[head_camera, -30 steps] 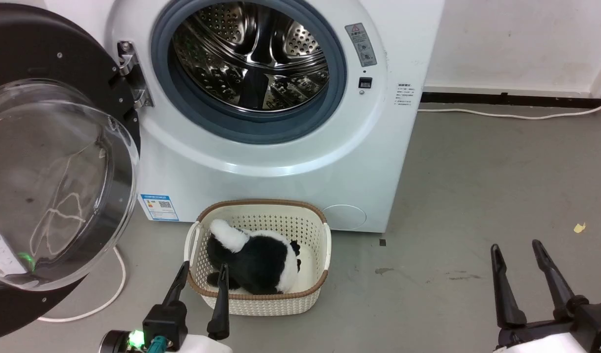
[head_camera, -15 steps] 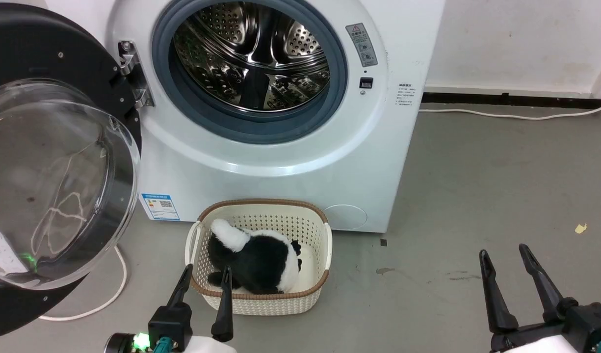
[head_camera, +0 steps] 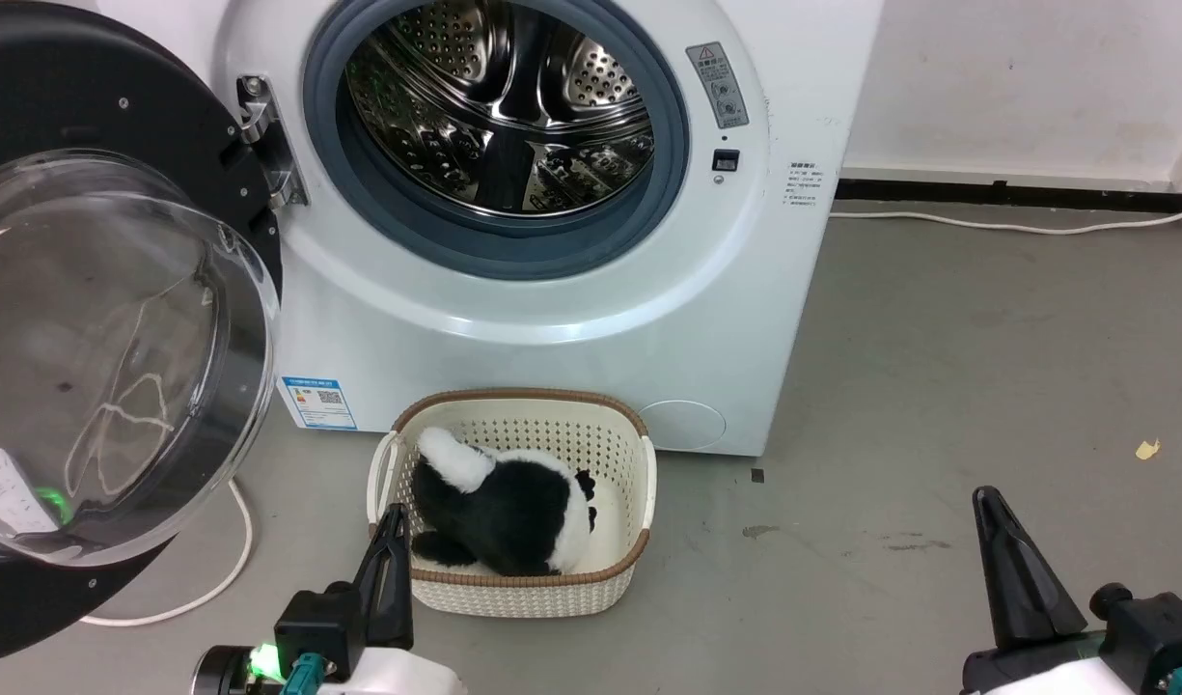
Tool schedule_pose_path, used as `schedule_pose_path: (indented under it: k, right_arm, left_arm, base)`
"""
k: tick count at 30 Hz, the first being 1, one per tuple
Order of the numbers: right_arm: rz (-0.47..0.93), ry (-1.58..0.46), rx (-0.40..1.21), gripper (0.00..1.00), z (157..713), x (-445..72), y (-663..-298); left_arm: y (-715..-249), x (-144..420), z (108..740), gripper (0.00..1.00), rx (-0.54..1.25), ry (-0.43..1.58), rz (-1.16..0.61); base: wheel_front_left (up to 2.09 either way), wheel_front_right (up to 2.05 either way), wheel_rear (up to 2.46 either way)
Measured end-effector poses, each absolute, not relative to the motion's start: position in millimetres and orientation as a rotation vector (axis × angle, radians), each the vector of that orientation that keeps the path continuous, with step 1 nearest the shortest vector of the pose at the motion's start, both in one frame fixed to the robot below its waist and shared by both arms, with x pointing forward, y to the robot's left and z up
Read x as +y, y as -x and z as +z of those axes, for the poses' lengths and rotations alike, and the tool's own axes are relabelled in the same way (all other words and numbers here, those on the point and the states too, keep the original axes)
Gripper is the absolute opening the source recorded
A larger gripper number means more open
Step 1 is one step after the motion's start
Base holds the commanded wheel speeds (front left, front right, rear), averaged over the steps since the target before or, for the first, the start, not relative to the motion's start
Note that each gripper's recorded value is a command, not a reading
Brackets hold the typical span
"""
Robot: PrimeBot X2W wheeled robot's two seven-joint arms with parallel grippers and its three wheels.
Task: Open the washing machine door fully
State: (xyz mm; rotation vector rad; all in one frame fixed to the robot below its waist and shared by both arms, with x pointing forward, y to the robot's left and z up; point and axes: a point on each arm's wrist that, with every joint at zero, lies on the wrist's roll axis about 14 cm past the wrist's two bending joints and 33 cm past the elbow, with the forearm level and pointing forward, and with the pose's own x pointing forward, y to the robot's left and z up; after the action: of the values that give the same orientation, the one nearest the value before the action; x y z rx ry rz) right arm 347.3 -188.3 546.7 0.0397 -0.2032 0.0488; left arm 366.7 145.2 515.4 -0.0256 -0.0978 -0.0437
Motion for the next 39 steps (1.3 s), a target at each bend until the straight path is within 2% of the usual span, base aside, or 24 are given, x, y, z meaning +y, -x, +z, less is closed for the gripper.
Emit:
schedule_pose_path:
  k: [39]
  right_arm:
    - [0.075, -0.017, -0.121, 0.0, 535, -180, -352]
  left_arm:
    - [-370, 155, 520, 0.0, -0.068, 0.008, -0.032]
  base:
    - [0.0, 0.0, 0.0]
